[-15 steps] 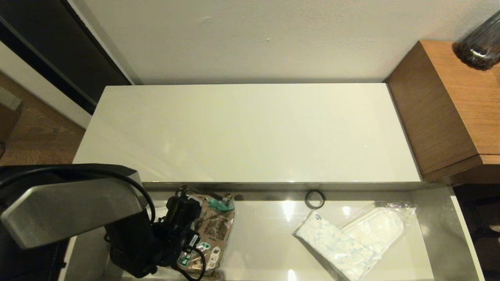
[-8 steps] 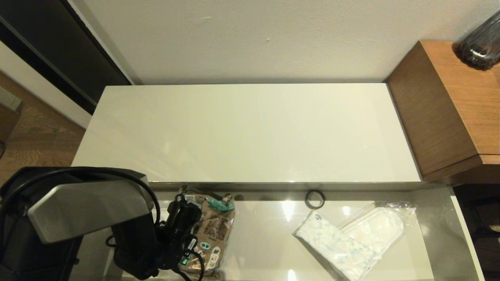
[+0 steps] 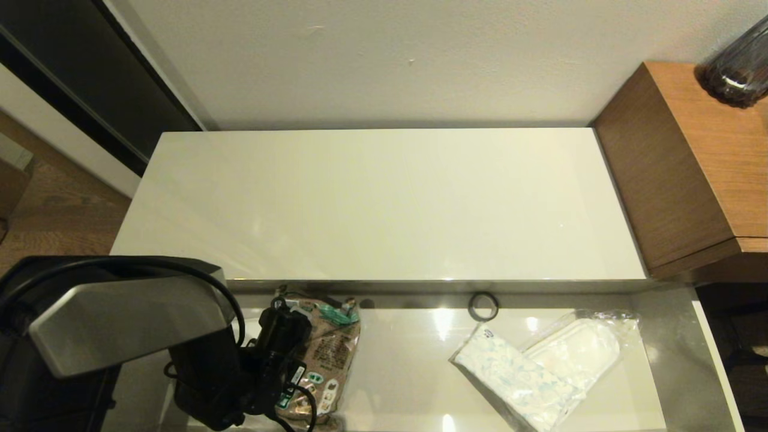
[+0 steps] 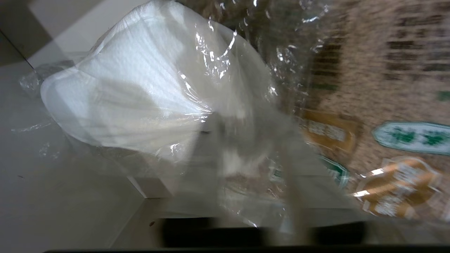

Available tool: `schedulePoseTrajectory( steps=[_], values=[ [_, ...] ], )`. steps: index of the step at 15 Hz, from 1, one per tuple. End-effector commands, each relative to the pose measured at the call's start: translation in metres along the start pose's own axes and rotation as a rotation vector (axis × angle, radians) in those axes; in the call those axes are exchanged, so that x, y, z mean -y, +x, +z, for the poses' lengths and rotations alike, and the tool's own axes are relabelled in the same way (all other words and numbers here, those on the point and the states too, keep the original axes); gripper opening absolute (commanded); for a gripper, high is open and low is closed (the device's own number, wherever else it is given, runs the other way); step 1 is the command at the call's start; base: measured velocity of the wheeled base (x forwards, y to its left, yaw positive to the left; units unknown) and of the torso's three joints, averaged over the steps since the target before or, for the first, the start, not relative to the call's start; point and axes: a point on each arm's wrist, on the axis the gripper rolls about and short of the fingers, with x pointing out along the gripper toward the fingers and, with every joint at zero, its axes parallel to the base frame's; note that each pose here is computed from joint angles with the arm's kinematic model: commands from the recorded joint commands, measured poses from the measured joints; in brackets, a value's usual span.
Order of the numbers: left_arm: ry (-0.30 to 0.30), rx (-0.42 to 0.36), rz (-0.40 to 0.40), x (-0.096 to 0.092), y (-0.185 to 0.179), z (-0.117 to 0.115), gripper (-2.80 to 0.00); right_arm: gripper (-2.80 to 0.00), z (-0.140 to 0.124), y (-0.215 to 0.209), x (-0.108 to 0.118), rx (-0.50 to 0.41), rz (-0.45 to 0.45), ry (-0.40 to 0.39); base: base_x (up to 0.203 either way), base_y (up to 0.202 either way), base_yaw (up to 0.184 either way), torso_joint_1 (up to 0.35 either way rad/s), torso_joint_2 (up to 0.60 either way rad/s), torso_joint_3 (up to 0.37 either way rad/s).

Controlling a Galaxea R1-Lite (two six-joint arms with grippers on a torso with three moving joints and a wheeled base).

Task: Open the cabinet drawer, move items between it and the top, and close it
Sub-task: Take out the disposable slippers from the drawer

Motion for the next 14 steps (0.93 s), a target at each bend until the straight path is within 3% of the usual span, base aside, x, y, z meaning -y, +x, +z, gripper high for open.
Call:
schedulePoseTrajectory(
  steps=[1,9,14],
  values=[
    [-0.021,0.035,0.009,-0.009,-0.012,0.009,-2.80,-2.80,0.000,0.000,0.000,-0.002,0.000,-0.001,0.000,0.000,0.000,0.000,0.00,0.000],
    [-0.015,0.040,-0.088,-0.057,-0.091,0.023,-2.80,-2.80,0.000,0.000,0.000,-0.002,0.000,-0.001,0.000,0.000,0.000,0.000,0.00,0.000],
    [0.001,0.048,-0.150,-0.083,-0.152,0.017,-2.80,-2.80,0.000,0.000,0.000,-0.002,0.000,-0.001,0.000,0.000,0.000,0.000,0.00,0.000]
  ],
)
